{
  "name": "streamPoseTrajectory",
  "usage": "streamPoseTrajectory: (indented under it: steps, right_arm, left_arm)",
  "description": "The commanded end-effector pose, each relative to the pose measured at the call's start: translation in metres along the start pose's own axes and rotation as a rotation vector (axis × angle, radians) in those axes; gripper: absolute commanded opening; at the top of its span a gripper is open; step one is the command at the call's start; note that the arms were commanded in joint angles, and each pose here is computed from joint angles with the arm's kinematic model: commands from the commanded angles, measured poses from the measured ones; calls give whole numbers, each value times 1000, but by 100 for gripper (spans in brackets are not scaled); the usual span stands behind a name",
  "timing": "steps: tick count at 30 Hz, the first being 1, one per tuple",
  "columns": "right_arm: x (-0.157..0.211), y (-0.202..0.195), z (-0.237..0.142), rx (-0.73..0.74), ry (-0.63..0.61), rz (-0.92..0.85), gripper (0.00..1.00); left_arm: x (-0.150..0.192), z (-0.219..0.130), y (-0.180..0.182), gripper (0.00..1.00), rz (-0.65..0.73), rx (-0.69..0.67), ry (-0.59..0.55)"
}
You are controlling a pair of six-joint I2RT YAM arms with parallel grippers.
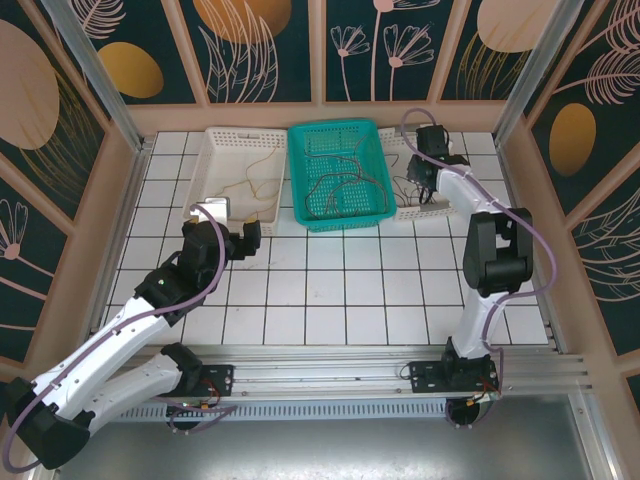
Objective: Untangle the cables
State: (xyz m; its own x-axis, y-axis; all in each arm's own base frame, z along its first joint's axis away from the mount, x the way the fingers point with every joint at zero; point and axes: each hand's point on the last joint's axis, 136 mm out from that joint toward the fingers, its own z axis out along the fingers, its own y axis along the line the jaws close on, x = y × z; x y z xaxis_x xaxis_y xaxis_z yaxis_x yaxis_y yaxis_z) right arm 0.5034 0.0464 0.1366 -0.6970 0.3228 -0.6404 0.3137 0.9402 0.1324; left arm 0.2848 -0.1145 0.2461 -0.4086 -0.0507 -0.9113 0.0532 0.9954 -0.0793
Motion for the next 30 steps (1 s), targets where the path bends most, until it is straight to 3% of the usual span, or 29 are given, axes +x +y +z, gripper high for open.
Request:
streamPoseTrajectory:
  steps: [1,5,10,16,20,27,30]
  right_arm:
    - [-26,13,-35,-82,-67,20,42]
    - [-44,17,-70,-115,-137,16,62]
    - [-54,5,-110,-120,-226,34,71]
    - [-32,-12,-138,-158,-291,49,78]
    - [-4,-32,-153,-184,-390,47,99]
    - [36,-79,-158,-161,-620,140,99]
    - [50,-110,-138,-61,-608,296,99]
  left_arm:
    - [-8,-3,-2,98,4,14,-9]
    - [-8,-2,-3,98,6,15,-5]
    - [-8,-2,-1,99,2,4,-9]
    - [-7,-2,-1,98,-14,8,-19]
    - [-7,-2,2,98,-52,-3,-33]
    - [-1,-1,19,98,-124,-58,-123]
    - [12,3,31,99,-149,-112,-144]
